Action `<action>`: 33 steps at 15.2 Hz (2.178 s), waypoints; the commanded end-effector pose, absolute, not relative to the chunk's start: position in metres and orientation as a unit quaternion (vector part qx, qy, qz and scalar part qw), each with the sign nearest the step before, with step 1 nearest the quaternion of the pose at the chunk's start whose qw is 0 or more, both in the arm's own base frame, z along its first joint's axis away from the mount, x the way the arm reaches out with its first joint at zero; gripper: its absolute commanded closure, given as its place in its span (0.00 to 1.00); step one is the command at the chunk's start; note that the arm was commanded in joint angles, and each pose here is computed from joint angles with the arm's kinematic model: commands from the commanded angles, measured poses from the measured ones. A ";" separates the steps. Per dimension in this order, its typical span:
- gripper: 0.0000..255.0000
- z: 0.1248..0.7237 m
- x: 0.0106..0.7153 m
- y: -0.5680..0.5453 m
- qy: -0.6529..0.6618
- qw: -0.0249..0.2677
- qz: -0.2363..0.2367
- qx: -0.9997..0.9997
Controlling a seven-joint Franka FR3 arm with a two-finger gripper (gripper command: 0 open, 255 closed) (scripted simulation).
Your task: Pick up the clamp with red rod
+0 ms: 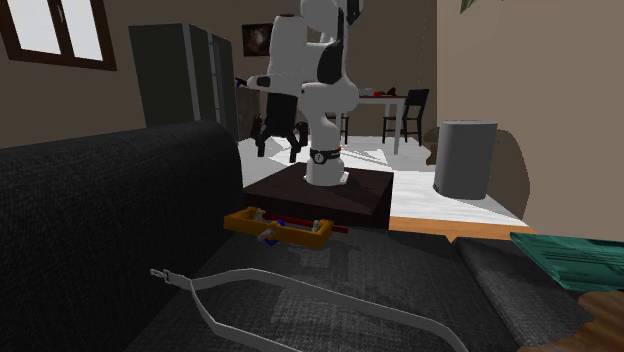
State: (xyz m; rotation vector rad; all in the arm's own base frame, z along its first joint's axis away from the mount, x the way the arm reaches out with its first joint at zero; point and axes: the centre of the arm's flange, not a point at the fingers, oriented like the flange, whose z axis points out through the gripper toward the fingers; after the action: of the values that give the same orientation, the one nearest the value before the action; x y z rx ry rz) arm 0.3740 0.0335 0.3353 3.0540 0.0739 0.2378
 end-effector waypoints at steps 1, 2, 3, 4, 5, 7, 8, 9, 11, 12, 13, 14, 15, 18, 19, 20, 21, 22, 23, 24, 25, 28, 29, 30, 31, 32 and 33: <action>0.00 0.310 0.383 0.039 0.024 0.036 0.093 0.995; 0.00 0.299 0.388 0.042 0.024 0.035 0.100 0.994; 0.00 0.289 0.393 0.045 0.024 0.034 0.106 0.993; 0.00 0.278 0.398 0.048 0.024 0.033 0.112 0.993; 0.00 0.267 0.404 0.052 0.024 0.032 0.119 0.992; 0.00 0.246 0.415 0.058 0.024 0.030 0.132 0.991; 0.00 0.235 0.421 0.061 0.024 0.029 0.138 0.990; 0.00 0.224 0.427 0.065 0.024 0.028 0.144 0.989; 0.00 0.213 0.434 0.068 0.024 0.027 0.152 0.988; 0.00 0.208 0.434 0.068 0.024 0.027 0.152 0.988; 0.00 0.202 0.434 0.068 0.024 0.027 0.152 0.988; 0.00 0.197 0.434 0.068 0.024 0.027 0.152 0.988; 0.00 0.192 0.434 0.068 0.024 0.027 0.152 0.988; 0.00 0.173 0.434 0.068 0.024 0.027 0.152 0.988; 0.00 0.173 0.434 0.068 0.024 0.027 0.152 0.988; 0.00 0.173 0.434 0.068 0.024 0.027 0.152 0.988; 1.00 0.173 0.434 0.069 0.024 0.027 0.152 0.988; 1.00 0.173 0.434 0.069 0.024 0.027 0.152 0.988; 1.00 0.173 0.434 0.069 0.024 0.027 0.152 0.988; 1.00 0.173 0.434 0.069 0.024 0.027 0.152 0.988; 1.00 0.173 0.434 0.070 0.024 0.027 0.152 0.988; 1.00 0.173 0.435 0.070 0.024 0.027 0.152 0.988; 1.00 0.173 0.435 0.070 0.024 0.027 0.152 0.988; 1.00 0.173 0.434 0.068 0.024 0.027 0.152 0.988; 1.00 0.178 0.434 0.068 0.024 0.027 0.152 0.988; 1.00 0.183 0.434 0.068 0.024 0.027 0.152 0.988; 1.00 0.189 0.434 0.068 0.024 0.027 0.152 0.988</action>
State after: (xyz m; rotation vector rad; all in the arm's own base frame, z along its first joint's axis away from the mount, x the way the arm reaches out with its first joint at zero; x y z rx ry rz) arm 0.4339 0.0679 0.1832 3.0515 0.0723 0.4685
